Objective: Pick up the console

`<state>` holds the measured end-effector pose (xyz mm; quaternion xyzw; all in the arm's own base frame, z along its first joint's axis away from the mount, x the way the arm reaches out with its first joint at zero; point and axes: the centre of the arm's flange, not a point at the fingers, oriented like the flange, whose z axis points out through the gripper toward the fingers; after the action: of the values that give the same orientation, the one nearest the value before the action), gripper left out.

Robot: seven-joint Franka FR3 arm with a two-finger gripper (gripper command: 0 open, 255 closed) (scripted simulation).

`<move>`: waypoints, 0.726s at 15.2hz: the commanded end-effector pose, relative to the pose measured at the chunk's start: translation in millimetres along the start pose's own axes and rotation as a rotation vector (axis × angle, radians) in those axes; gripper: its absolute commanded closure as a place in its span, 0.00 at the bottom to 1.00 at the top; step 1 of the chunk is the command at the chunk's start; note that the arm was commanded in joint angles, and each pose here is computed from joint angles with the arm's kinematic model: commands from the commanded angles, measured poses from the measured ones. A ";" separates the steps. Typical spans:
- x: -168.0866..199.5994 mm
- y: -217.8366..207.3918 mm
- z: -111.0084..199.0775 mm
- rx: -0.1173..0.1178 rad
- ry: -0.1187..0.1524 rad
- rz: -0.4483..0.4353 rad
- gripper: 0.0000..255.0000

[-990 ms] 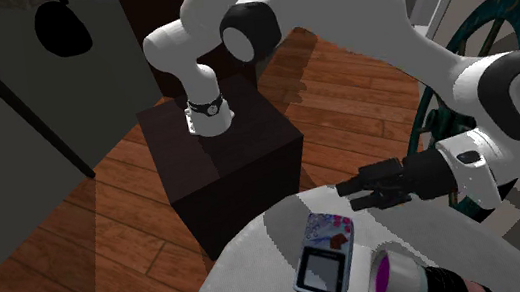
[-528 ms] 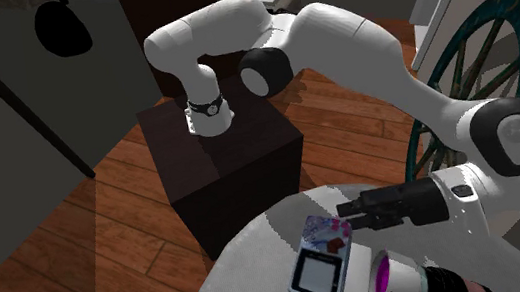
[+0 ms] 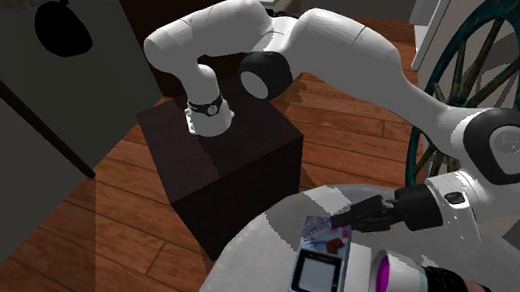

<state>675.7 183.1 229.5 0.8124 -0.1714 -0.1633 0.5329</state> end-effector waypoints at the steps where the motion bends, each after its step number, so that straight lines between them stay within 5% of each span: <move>1: 0.7 -0.9 1.0 0.000 0.000 -0.001 1.00; 11: -2.8 22.7 -10.8 -0.001 0.000 -0.001 1.00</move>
<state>676.4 184.9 249.5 0.8123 -0.1711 -0.1638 0.5329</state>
